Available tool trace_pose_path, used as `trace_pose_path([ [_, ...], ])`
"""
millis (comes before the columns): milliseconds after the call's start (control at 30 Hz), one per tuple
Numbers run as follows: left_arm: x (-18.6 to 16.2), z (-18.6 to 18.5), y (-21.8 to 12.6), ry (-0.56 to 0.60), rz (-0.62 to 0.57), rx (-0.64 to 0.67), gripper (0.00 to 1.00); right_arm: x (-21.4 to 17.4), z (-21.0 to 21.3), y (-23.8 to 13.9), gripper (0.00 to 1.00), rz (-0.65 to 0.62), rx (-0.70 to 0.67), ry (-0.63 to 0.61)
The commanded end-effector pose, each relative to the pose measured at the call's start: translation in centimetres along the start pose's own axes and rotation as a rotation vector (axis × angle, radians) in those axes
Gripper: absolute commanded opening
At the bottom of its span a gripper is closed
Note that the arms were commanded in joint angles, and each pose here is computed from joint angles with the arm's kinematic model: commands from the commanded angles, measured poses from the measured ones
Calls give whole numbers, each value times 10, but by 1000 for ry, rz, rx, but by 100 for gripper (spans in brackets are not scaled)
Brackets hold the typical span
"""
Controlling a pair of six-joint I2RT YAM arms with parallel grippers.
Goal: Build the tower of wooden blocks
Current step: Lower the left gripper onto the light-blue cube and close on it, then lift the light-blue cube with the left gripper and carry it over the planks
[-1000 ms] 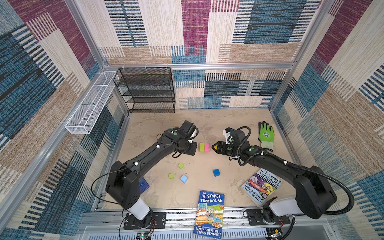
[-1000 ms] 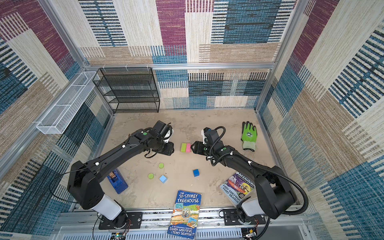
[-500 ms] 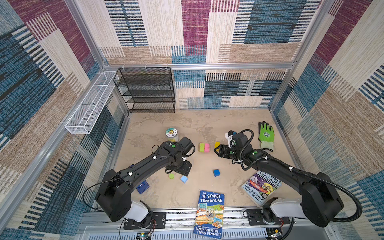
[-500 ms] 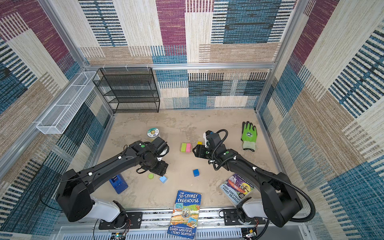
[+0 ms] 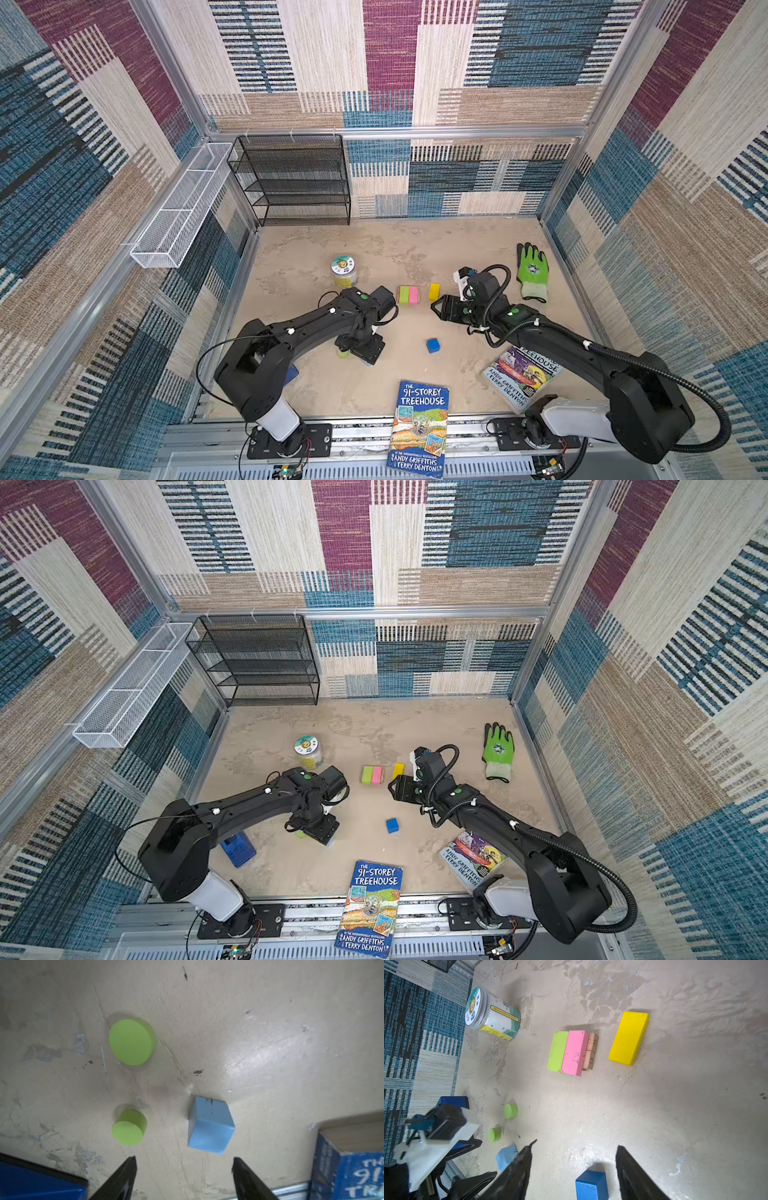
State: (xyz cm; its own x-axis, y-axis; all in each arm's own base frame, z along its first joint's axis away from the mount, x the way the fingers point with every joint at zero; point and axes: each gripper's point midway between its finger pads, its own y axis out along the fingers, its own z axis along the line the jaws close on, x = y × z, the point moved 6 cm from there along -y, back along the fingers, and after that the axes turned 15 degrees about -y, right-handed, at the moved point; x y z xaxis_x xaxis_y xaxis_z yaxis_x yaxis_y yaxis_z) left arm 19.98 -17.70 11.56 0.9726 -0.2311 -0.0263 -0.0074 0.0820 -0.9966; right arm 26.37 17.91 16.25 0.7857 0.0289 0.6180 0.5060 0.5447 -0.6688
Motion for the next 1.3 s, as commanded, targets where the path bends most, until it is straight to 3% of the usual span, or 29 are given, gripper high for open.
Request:
trace_pose_path([
  [0,3,-1,6,39,12,21,74,5,1,-3,66,-36,-5,12],
  [333,3,-10,14,36,42,-15,53,2,-1,-7,66,-42,-15,27],
  [867,1,-15,15,-2,46,-41,34,1,0,-10,62,-45,-11,39],
  [1067,6,-23,2,-21,28,-102,27,-2,-3,-10,61,-37,-32,40],
  [1267,20,-29,-31,-44,-64,-162,25,-2,-6,-4,61,-5,-58,32],
])
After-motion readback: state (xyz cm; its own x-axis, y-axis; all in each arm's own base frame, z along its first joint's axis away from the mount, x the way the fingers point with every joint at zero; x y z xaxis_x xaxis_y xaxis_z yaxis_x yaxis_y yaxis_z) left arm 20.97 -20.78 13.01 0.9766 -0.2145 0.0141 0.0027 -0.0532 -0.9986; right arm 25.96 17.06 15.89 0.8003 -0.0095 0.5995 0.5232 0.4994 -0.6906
